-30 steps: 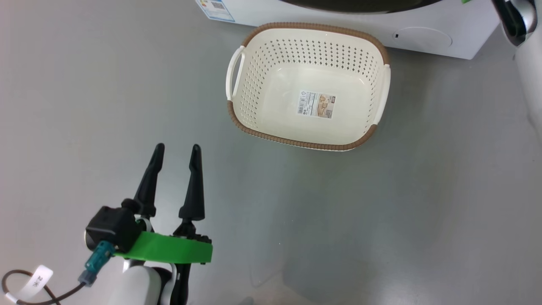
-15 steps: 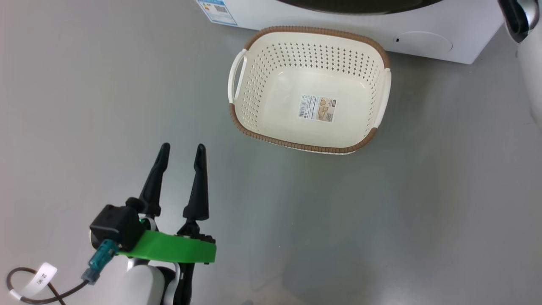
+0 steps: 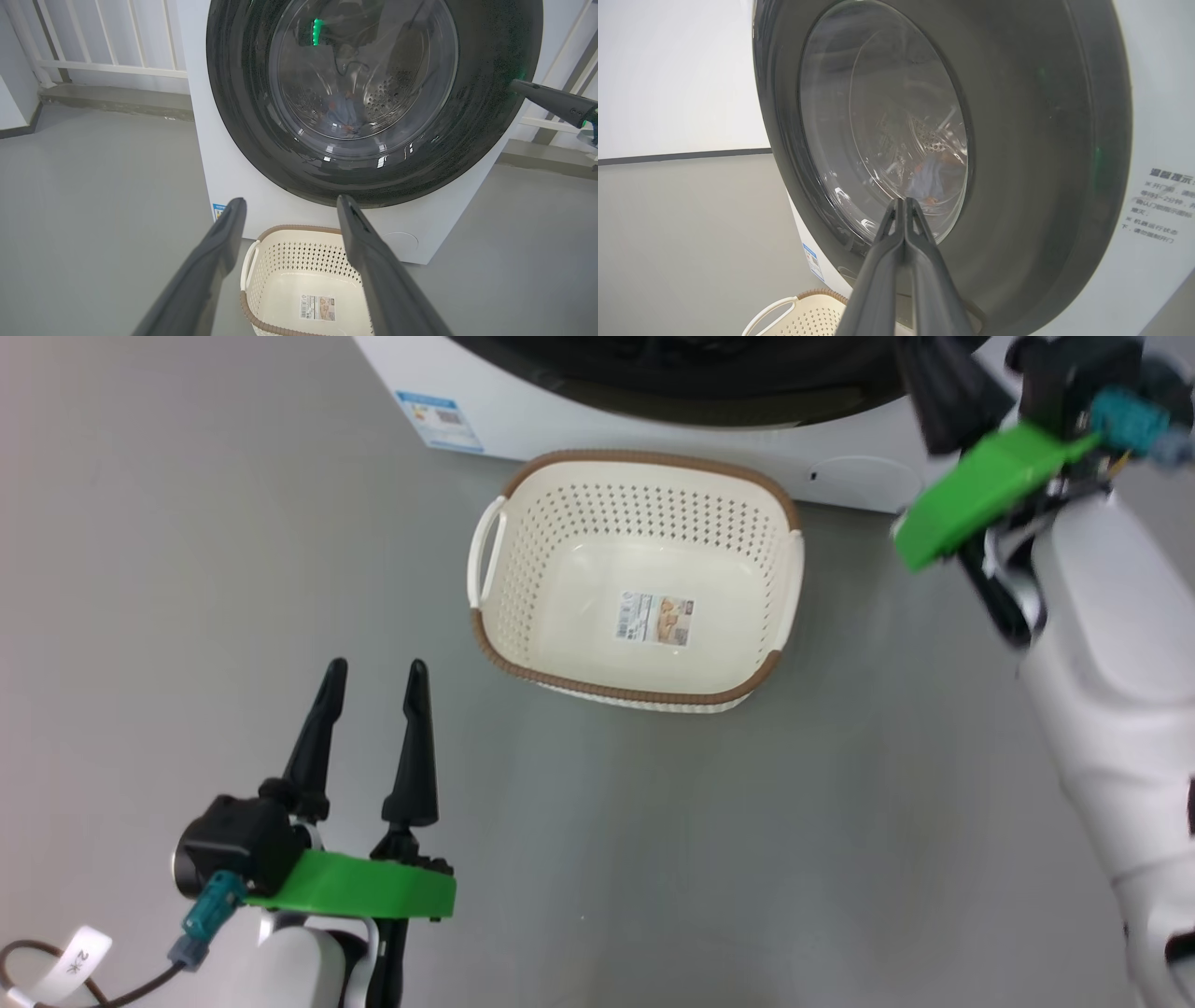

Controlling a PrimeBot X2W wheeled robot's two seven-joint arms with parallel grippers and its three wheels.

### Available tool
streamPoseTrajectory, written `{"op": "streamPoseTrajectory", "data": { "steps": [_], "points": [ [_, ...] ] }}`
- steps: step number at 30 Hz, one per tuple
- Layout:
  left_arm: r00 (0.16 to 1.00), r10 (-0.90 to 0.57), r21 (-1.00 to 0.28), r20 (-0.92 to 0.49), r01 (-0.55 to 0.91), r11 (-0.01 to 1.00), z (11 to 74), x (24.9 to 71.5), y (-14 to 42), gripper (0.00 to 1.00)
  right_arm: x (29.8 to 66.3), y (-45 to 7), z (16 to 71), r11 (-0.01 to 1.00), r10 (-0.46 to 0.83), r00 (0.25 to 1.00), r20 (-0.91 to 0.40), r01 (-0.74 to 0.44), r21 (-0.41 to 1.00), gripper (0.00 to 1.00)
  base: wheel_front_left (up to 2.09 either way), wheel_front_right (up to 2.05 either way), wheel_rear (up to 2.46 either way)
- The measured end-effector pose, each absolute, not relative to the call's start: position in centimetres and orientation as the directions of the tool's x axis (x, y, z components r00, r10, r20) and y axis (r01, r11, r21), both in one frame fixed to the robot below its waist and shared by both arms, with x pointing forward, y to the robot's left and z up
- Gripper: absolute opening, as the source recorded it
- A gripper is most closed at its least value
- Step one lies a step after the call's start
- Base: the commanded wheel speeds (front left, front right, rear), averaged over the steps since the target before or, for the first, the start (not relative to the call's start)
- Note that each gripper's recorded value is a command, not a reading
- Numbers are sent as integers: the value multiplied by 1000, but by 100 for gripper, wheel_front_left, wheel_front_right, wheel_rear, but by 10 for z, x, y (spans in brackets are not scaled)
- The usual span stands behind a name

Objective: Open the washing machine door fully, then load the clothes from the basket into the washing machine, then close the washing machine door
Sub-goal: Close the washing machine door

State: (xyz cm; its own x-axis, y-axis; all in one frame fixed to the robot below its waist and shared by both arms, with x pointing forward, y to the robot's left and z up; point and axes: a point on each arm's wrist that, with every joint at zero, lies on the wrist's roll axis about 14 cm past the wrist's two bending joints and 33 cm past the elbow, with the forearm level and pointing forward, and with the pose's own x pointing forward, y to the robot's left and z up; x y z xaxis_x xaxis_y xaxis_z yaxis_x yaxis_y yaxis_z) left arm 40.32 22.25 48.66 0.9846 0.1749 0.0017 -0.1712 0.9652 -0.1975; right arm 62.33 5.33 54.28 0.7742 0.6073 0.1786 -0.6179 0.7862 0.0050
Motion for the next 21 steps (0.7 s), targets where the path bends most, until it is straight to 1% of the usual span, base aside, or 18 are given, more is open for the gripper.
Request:
{"op": "streamPoseTrajectory", "data": {
  "steps": [3, 4, 6, 7, 8, 14, 21],
  "points": [
    [987, 160, -199, 1, -157, 967, 486, 400, 218, 100, 603, 41, 533, 790, 601, 781, 171, -613, 22, 0, 0, 0, 0],
    [988, 153, -198, 2, -149, 969, 486, 400, 216, 100, 596, 35, 532, 793, 595, 785, 173, -608, 27, 11, 0, 0, 0],
    [989, 147, -199, 3, -143, 969, 486, 398, 213, 100, 584, 24, 530, 801, 583, 793, 176, -597, 34, 66, 0, 0, 0],
    [990, 143, -199, 5, -139, 970, 487, 397, 212, 100, 577, 19, 528, 807, 576, 799, 175, -590, 37, 98, 0, 0, 0],
    [991, 135, -197, 11, -130, 972, 489, 397, 211, 100, 571, 13, 527, 813, 566, 806, 175, -581, 46, 100, 0, 0, 0],
    [995, 103, -187, 11, -99, 977, 489, 388, 204, 100, 532, -24, 517, 860, 487, 861, 147, -502, 90, 100, 0, 0, 0],
    [998, 57, -186, 0, -56, 981, 485, 378, 192, 100, 488, -59, 515, 908, 395, 912, 109, -406, 106, 100, 0, 0, 0]
  ]
}}
